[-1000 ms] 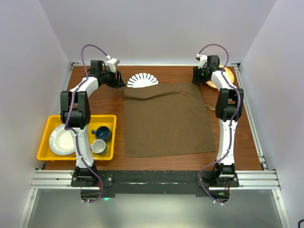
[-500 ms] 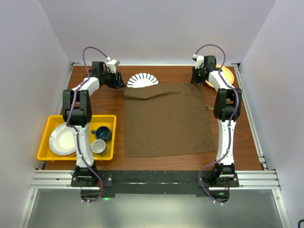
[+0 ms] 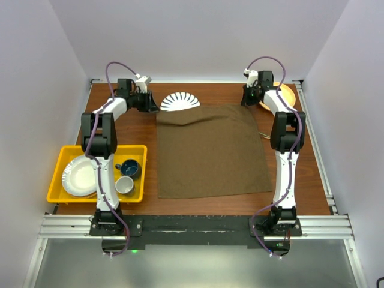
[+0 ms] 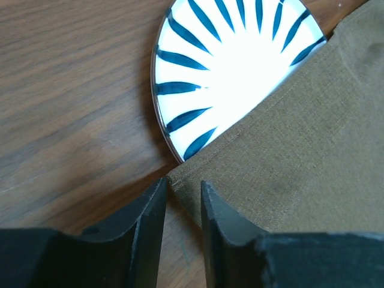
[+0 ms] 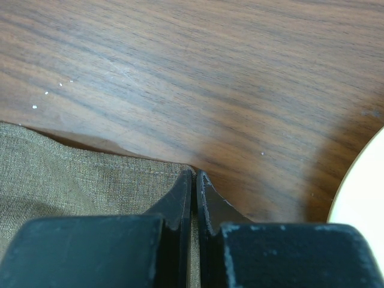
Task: Fold the napkin into a case and place the utensils inside
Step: Pick up the flattened napkin from the center of the board, then fold and flatten the napkin at the center of the board.
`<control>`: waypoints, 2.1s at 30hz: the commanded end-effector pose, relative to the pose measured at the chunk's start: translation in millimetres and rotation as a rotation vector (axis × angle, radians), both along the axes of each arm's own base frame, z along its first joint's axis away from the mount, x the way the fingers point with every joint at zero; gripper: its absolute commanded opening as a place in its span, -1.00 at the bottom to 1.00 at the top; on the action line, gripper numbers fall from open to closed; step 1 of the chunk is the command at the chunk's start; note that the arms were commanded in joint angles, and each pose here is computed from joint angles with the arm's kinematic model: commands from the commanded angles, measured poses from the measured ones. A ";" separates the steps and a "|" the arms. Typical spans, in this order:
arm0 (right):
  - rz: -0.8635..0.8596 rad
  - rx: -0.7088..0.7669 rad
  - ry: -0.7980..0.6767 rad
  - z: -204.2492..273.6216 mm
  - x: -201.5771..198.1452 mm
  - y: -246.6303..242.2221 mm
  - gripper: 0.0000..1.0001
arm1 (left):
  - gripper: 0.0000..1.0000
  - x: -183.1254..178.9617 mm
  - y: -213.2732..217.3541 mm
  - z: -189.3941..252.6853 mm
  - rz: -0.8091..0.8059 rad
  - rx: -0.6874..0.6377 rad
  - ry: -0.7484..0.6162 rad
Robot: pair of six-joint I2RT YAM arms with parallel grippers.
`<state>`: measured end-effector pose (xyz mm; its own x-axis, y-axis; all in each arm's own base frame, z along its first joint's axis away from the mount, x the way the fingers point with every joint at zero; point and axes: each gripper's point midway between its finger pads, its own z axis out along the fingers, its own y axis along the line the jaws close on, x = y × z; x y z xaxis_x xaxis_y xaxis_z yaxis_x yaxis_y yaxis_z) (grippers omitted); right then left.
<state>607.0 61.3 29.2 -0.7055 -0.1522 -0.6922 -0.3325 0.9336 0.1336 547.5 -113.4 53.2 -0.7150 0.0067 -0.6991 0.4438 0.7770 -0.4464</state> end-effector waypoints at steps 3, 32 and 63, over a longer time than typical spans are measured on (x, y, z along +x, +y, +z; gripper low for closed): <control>0.027 0.047 -0.074 52.3 1.2 10.5 -1.00 | -0.89 9.8 -5.4 30.4 -0.042 -0.047 -0.080; 0.420 -0.097 0.094 101.0 -180.5 -30.7 -1.00 | -1.00 -198.7 -27.9 60.7 -0.694 0.240 -0.266; 0.856 -0.347 0.369 35.2 -383.4 -59.6 -1.00 | -1.00 -374.7 -59.1 8.1 -1.142 0.449 -0.232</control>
